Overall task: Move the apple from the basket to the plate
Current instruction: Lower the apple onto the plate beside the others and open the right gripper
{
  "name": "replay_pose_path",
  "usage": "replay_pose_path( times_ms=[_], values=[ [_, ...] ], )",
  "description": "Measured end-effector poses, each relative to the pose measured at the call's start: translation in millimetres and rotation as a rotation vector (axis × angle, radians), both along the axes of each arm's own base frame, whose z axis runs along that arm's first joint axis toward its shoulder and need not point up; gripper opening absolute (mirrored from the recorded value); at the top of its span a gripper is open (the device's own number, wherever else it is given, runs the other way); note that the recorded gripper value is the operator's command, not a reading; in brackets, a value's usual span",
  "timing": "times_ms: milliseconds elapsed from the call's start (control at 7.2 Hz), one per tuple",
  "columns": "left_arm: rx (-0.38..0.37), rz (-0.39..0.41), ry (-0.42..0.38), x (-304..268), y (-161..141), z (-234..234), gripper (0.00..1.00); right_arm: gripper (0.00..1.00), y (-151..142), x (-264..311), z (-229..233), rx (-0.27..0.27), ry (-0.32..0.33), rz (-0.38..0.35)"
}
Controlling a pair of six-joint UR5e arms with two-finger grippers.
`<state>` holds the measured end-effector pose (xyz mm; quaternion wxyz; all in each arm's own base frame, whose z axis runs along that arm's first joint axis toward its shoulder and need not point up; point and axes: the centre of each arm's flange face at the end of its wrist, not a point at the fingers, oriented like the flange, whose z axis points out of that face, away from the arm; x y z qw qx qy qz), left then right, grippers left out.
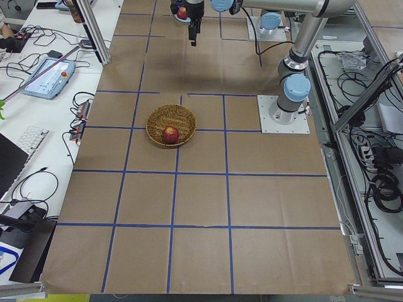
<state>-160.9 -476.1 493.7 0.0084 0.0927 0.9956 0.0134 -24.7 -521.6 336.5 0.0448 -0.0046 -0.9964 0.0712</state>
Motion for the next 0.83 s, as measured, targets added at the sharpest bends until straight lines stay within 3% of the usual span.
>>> replay_pose_path(
  times_ms=[278,833],
  values=[
    [0.004,0.0,0.0,0,7,-1,0.99,0.46,0,-59,-16,0.008,-0.032,0.031],
    [0.017,0.001,0.001,2,8,-15,0.99,0.46,-24,-82,-76,0.034,-0.049,0.043]
  ],
)
